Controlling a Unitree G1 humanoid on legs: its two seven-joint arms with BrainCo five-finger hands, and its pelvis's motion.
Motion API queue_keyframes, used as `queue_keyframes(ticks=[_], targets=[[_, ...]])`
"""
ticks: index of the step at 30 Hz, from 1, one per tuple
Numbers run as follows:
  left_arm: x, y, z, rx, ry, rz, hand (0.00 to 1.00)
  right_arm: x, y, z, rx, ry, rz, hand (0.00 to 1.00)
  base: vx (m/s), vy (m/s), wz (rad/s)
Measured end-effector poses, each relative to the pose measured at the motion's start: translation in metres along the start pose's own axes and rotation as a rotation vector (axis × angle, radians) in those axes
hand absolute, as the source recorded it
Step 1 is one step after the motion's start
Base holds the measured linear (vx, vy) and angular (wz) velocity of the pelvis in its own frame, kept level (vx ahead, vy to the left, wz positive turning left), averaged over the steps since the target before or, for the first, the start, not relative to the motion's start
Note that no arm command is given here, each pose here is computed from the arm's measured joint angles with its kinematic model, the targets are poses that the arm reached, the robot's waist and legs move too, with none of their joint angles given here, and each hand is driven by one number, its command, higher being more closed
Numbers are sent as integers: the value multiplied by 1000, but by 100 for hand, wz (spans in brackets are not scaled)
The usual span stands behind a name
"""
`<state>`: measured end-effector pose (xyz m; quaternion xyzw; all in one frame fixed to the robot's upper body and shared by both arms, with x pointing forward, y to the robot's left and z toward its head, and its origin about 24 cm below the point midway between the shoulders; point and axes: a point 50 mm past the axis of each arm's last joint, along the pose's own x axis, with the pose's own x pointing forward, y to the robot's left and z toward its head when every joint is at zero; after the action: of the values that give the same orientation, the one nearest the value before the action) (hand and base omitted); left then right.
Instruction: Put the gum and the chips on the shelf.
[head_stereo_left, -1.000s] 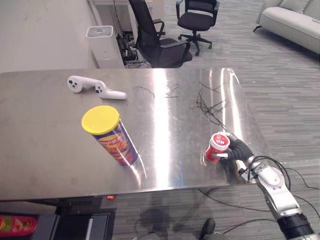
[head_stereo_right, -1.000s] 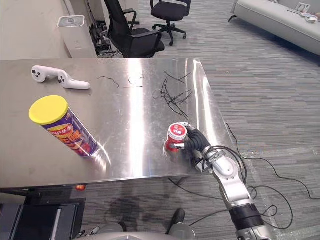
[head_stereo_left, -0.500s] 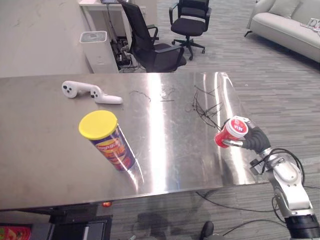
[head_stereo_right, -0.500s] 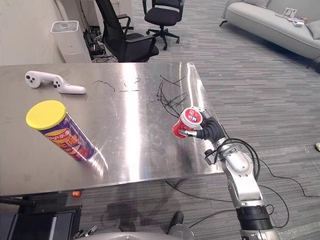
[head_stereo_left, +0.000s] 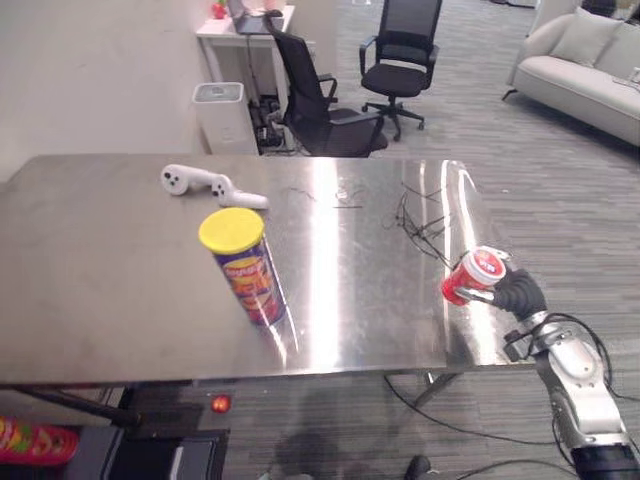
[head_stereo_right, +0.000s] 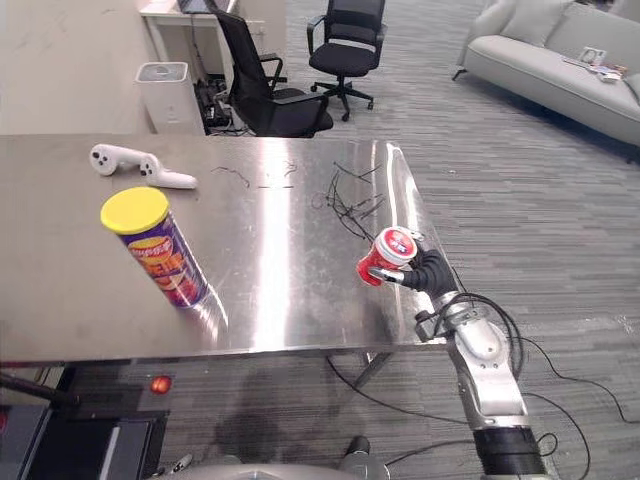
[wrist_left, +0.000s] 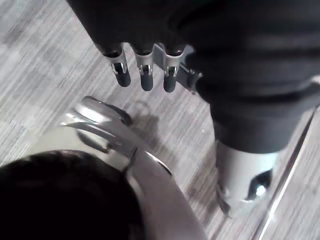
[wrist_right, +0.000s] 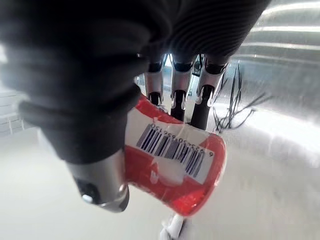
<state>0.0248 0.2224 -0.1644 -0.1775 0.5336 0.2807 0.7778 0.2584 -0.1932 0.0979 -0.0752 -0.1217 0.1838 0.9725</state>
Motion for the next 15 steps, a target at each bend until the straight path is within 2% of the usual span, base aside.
queue_keyframes(ticks=[4,7,9,11,15], targets=[[-1,-4,-7,-52,5,-8,0,26,11,14,-5,-63,67,100,-148,-133,71],[-5,2,-23,-161,51,23,0,34,9,11,0,-51,59,100,-112,-198,116],[-5,8,-25,-192,54,42,0,27,-3,11,-24,-46,9,100,-51,-114,170],[-8,2,-36,-216,78,27,0,10,-27,8,-43,-27,-133,100,-52,49,148],[-13,10,-49,-124,101,36,0,-11,-49,7,-87,10,-224,100,-47,55,117]])
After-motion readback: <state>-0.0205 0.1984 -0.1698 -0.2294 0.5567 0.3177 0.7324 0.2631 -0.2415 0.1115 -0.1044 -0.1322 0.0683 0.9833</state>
